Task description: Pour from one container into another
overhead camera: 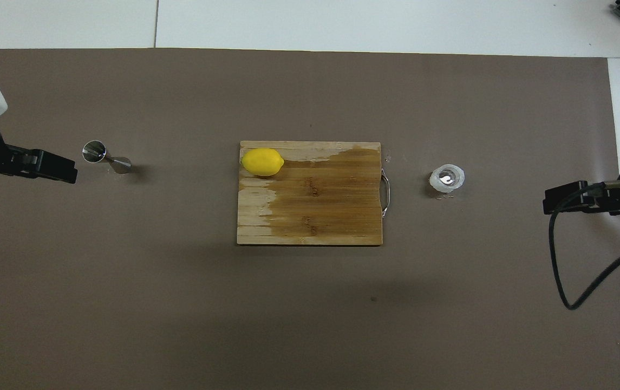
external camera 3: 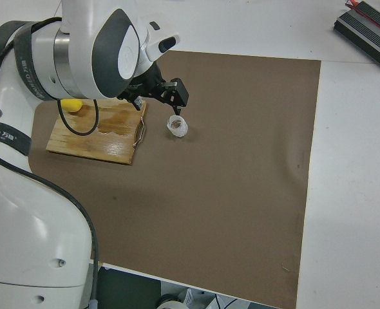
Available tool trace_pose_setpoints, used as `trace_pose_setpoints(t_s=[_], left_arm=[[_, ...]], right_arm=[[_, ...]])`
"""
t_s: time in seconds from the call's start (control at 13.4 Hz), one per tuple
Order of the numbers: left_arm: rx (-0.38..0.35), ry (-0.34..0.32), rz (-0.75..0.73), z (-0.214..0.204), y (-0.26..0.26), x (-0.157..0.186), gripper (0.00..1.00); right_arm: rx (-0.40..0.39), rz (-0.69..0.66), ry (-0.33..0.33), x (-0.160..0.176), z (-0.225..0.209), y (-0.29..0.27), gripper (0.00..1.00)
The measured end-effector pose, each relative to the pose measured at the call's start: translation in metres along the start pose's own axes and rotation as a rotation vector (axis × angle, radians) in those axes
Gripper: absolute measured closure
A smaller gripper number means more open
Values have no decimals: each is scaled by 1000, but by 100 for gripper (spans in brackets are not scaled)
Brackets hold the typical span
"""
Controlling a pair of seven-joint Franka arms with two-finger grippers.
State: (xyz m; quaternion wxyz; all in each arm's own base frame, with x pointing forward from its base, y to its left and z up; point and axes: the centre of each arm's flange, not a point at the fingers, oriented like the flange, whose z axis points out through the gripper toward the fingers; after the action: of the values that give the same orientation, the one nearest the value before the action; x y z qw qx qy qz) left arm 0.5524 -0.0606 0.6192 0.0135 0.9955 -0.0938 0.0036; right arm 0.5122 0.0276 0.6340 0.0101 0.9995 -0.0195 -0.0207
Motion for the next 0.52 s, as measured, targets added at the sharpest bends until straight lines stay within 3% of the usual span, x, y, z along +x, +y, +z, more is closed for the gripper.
trace_pose_setpoints(t_s=[0.52], left_arm=[[-10,-1,-134,7,-29,-2,0]], right_arm=[[0,0,0,0,0,0,0]])
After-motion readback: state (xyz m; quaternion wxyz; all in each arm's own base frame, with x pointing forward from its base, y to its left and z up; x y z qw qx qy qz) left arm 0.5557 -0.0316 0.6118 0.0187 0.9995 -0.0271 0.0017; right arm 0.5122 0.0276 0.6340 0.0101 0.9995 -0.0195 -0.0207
